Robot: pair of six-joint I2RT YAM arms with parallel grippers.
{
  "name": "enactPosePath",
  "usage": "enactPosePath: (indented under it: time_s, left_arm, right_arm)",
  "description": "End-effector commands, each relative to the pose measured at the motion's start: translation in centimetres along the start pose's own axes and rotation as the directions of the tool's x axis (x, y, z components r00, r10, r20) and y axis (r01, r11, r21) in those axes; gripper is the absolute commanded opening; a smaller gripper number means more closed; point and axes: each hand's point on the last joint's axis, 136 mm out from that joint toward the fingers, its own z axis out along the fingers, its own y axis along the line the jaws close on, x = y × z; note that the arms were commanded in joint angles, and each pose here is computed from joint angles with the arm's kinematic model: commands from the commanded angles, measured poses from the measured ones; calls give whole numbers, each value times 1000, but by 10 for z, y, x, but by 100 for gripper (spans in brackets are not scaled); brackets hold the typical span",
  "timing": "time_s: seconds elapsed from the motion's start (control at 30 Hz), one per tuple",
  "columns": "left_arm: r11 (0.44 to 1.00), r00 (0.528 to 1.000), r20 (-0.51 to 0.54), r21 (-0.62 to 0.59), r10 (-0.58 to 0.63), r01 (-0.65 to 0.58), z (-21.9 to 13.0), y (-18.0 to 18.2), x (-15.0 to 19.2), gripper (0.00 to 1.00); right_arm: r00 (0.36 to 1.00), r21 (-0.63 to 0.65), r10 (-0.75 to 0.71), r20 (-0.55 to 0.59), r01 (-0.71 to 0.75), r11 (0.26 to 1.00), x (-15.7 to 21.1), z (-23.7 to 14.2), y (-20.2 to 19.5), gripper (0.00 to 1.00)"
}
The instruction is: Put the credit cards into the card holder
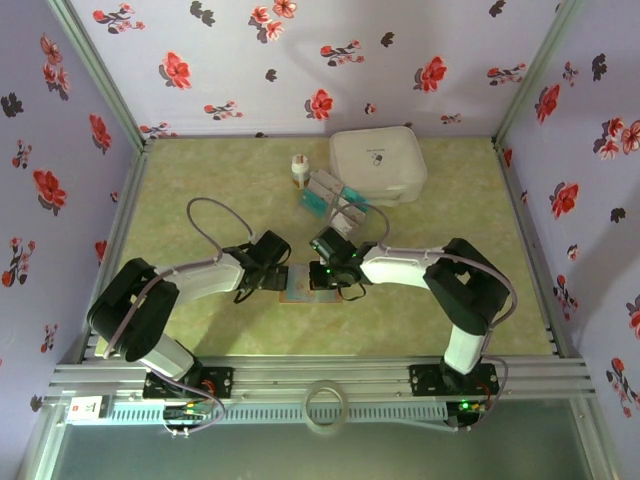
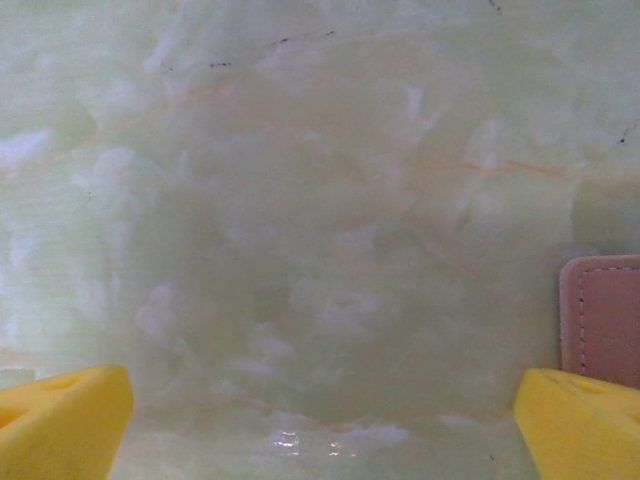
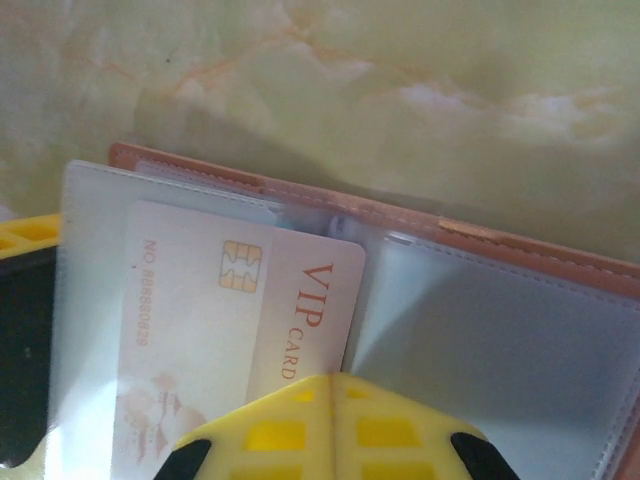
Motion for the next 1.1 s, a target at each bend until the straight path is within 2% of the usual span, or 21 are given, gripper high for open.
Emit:
enactPosePath:
  time_s: [0.0,0.23,0.4,0.57,0.83,1.07]
  left_arm:
    - [999,999,-17,-15,31,-32,6,-2,7,100]
    - [999,1000,-11,-21,24,-25,3,0,6,100]
    - [996,999,15,-81,-29,30,-6,22,1,100]
    - [994,997,49,-81,-63,67,-18,34,-7,100]
    - [995,990,136,93,-46,33,-30,7,-22,100]
    - [995,993,111,96,-27,17,-23,1,-16,100]
  right_arm:
    - [1000,-13,-18,-2,18,1000,-2,3,10,4]
    - [1000,-46,-12,4,12,999,-7,5,19,4]
    - [1000,-62,-15,22,16,998,-13,-1,26,4]
    - [998,-26,-31,52,32,999,-16,-16,20,4]
    - [998,18,-16,54,15,1000,-12,-19,1,3]
    - [999,22,-1,35,0,1000,-8,-11,-4,2]
